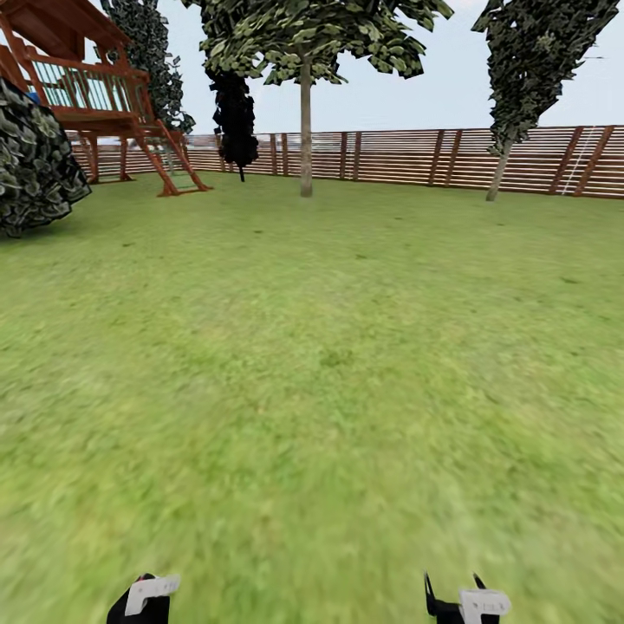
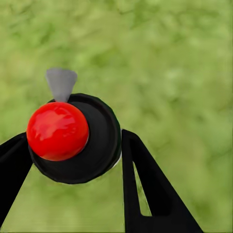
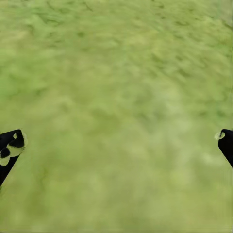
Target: In the garden, pick up the pesticide atomizer on the floor and spray pesticide onto both trees until each tree trunk is fully covered.
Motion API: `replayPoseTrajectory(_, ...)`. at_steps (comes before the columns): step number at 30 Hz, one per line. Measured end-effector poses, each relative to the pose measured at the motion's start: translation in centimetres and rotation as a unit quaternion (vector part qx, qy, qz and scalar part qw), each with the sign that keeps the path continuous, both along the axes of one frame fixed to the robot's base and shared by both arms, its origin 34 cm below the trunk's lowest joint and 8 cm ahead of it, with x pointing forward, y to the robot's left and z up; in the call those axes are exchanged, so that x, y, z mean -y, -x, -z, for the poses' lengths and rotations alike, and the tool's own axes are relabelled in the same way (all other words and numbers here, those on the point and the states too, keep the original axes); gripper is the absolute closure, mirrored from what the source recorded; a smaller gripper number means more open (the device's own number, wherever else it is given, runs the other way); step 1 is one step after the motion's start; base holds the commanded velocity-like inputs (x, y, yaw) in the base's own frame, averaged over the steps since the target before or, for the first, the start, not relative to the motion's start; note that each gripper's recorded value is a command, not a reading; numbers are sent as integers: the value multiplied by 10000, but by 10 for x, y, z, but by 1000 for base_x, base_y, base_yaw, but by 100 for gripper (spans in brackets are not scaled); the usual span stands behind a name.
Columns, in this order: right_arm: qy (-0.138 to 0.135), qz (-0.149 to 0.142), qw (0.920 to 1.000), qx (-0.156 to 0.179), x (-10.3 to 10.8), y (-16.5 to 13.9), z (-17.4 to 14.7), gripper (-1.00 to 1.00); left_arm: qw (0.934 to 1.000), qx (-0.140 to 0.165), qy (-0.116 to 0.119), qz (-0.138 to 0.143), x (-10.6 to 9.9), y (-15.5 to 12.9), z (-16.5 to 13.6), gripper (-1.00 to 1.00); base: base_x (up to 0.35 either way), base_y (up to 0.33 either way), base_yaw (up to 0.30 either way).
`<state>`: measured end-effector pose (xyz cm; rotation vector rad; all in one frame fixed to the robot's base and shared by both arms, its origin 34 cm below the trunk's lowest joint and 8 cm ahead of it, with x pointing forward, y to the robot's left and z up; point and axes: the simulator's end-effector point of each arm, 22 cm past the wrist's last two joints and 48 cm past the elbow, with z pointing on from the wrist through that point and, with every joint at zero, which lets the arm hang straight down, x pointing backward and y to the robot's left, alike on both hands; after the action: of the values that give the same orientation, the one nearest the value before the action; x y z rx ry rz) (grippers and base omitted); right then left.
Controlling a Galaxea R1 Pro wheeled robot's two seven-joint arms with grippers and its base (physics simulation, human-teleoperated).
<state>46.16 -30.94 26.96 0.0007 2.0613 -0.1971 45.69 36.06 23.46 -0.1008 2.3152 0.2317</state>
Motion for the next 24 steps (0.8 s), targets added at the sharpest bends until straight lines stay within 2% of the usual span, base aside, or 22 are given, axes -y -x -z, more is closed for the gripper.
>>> replayPoseTrajectory(13, -14, -33, 10000, -13, -3, 1, 1, -100, 10000, 9, 0, 3, 0, -1, 0, 100, 340, 0, 0)
replayPoseTrajectory(24, -60, -21, 9996, -286, -6, 20, 14, -100, 10000, 6, -6, -1, -1, 0, 0, 100, 340, 0, 0)
